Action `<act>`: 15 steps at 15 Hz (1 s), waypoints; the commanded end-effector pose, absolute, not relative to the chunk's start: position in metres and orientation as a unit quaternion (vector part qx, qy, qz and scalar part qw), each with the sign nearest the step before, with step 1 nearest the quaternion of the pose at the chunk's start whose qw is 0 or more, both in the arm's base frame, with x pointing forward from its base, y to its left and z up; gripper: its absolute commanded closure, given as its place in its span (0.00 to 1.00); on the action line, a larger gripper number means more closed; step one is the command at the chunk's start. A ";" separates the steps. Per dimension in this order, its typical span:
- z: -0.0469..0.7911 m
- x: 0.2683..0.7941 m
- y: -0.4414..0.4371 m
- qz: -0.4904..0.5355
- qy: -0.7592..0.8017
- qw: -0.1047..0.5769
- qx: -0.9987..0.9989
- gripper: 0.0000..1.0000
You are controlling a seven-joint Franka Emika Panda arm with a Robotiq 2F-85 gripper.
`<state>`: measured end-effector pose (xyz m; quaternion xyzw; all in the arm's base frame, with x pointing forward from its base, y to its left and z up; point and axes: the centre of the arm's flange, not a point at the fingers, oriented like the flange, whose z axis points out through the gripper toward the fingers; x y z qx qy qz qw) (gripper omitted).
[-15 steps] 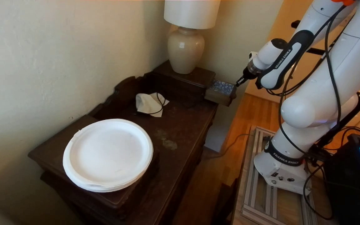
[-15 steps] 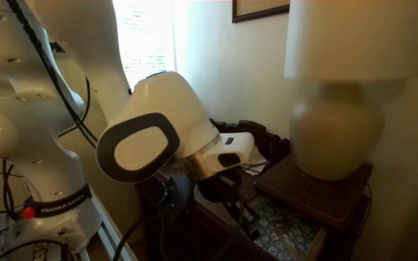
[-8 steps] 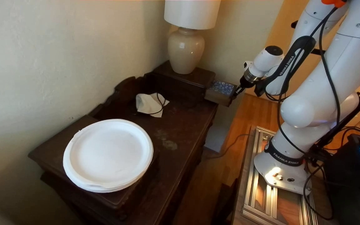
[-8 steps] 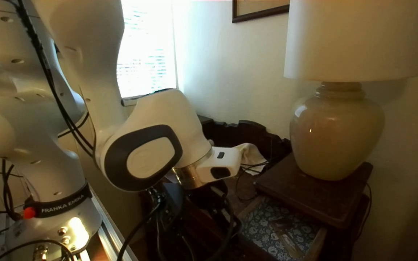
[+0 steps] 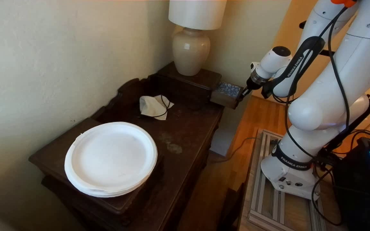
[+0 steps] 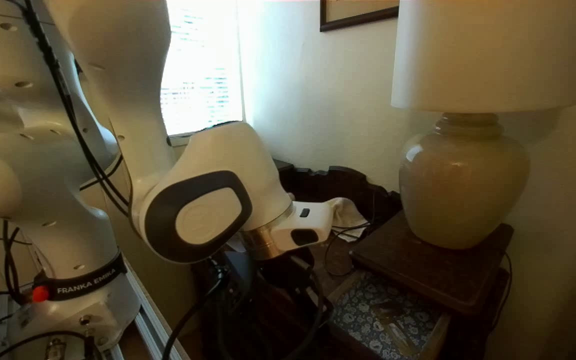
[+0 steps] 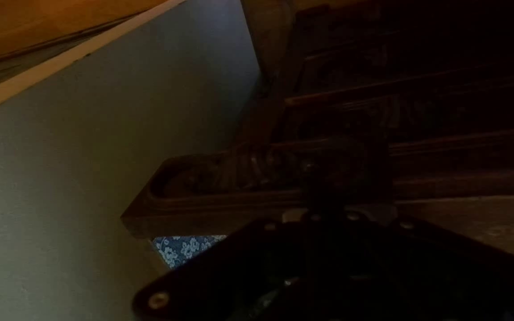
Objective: Close the open drawer
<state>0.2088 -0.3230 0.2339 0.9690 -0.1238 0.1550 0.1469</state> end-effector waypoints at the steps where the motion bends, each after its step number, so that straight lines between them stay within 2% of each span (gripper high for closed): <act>1: 0.251 0.200 -0.325 0.151 -0.131 0.161 0.967 0.98; 6: 0.259 0.186 -0.325 0.133 -0.125 0.161 0.970 0.98; 15: 0.208 0.183 -0.347 0.090 -0.129 0.138 0.978 0.98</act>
